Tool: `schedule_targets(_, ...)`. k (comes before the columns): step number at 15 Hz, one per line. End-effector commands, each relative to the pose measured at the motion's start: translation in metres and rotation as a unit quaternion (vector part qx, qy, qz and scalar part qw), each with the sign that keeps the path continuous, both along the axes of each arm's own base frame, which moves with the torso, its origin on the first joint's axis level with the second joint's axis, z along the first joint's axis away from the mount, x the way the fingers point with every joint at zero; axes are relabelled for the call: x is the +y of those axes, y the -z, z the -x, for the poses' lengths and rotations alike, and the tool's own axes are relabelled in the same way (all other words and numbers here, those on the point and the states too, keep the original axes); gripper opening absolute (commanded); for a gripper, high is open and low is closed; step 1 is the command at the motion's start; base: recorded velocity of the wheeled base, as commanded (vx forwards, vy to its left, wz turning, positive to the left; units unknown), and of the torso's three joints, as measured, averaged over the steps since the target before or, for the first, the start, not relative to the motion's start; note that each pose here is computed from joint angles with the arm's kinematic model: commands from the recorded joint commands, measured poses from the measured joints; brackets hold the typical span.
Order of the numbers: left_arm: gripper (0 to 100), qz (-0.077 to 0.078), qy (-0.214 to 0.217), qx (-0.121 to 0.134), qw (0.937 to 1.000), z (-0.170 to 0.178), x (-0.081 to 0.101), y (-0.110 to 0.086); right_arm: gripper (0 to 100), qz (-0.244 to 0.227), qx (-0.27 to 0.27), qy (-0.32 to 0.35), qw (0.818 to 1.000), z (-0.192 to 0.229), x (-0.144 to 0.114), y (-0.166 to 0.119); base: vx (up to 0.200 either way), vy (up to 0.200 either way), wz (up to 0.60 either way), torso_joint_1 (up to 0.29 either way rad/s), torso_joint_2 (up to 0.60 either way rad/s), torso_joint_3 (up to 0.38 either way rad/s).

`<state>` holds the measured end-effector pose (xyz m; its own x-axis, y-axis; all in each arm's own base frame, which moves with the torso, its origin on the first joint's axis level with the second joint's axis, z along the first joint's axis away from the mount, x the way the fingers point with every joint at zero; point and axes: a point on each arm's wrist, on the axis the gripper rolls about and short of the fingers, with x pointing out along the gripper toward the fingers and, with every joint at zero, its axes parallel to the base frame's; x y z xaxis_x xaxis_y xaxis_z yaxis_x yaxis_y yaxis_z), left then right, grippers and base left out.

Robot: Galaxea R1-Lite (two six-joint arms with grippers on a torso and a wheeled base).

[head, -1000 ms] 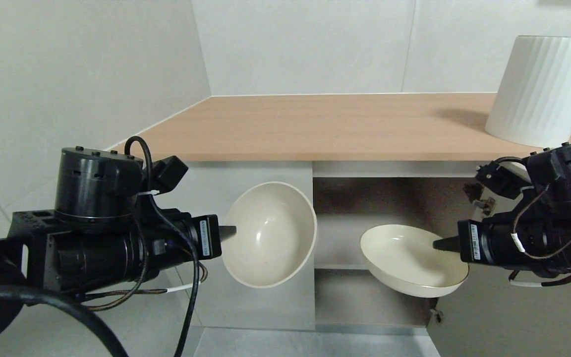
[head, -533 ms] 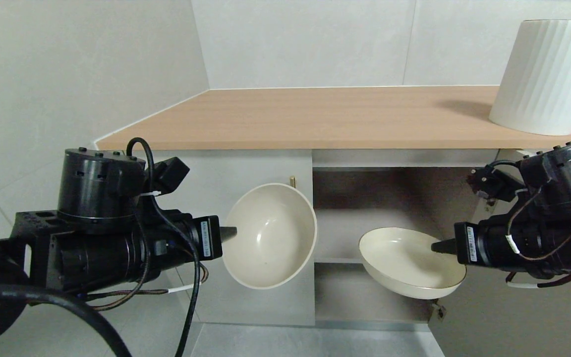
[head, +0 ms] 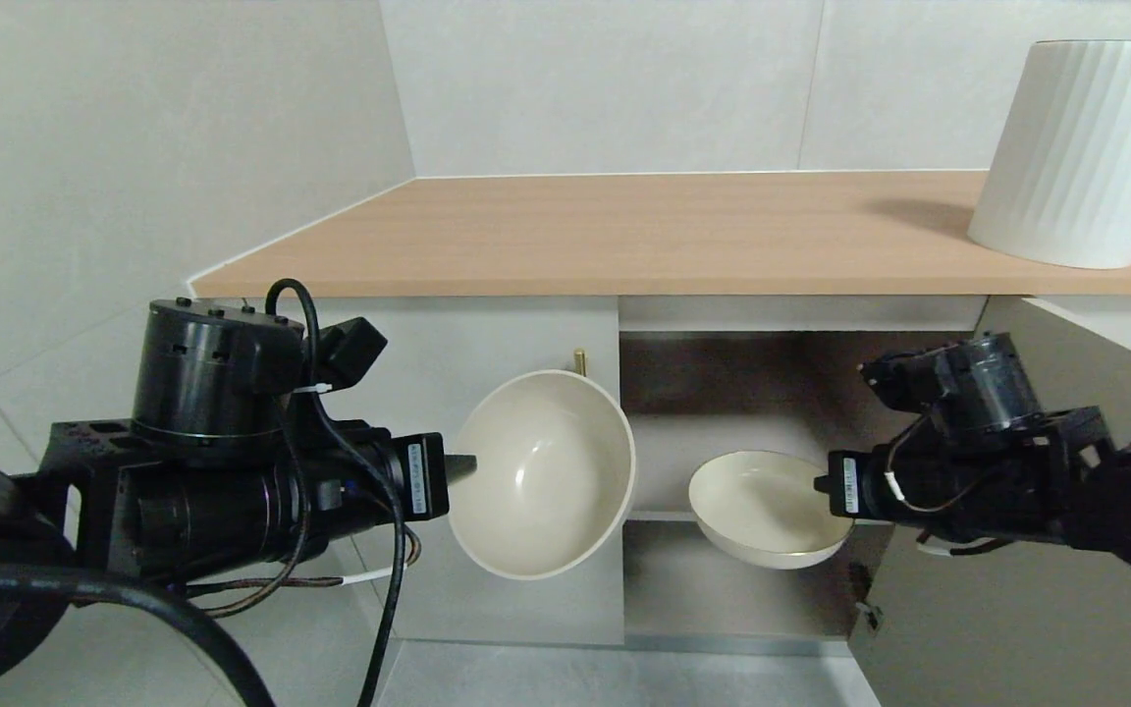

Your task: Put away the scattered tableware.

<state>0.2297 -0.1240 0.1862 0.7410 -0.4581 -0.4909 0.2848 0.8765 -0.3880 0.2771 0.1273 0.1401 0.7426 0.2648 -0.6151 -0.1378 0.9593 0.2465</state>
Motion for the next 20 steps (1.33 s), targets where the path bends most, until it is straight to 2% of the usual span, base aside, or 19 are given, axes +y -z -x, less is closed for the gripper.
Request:
schedule_targets(1, 0, 0.0, 0.0, 0.001, 1.0, 0.0, 0.0, 0.001, 0, 0.039, 0.023, 0.049, 0.998, -0.038, 0.009, 0.071, 0.0, 0.0, 0.0, 0.0, 0.0, 0.0)
schedule_targets(3, 0, 0.0, 0.0, 0.001, 1.0, -0.001, -0.001, 0.001, 0, 0.04, -0.014, 0.081, 0.996, -0.063, 0.012, 0.108, 0.0, 0.0, 0.0, 0.0, 0.0, 0.0)
schedule_targets(5, 0, -0.002, 0.001, 0.003, 1.0, -0.001, -0.001, 0.002, 0, 0.026, -0.05, 0.099, 0.993, -0.082, 0.008, 0.127, 0.0, 0.0, 0.0, 0.0, 0.0, 0.0)
schedule_targets(8, 0, -0.002, 0.003, 0.003, 1.0, 0.0, -0.002, 0.002, 0, 0.048, -0.057, 0.141, 0.987, -0.108, 0.006, 0.156, 0.0, 0.0, 0.0, 0.0, 0.0, 0.0)
schedule_targets(13, 0, -0.004, 0.006, 0.007, 1.0, 0.0, -0.005, 0.004, 0, 0.053, -0.059, 0.174, 0.982, -0.132, -0.013, 0.172, 0.0, 0.0, 0.0, 0.0, 0.0, 0.0)
schedule_targets(20, 0, -0.005, 0.007, 0.007, 0.9999, 0.0, -0.006, 0.004, 0, 0.052, -0.089, 0.198, 0.975, -0.164, -0.009, 0.179, 0.0, 0.0, 0.0, 0.0, 0.0, 0.0)
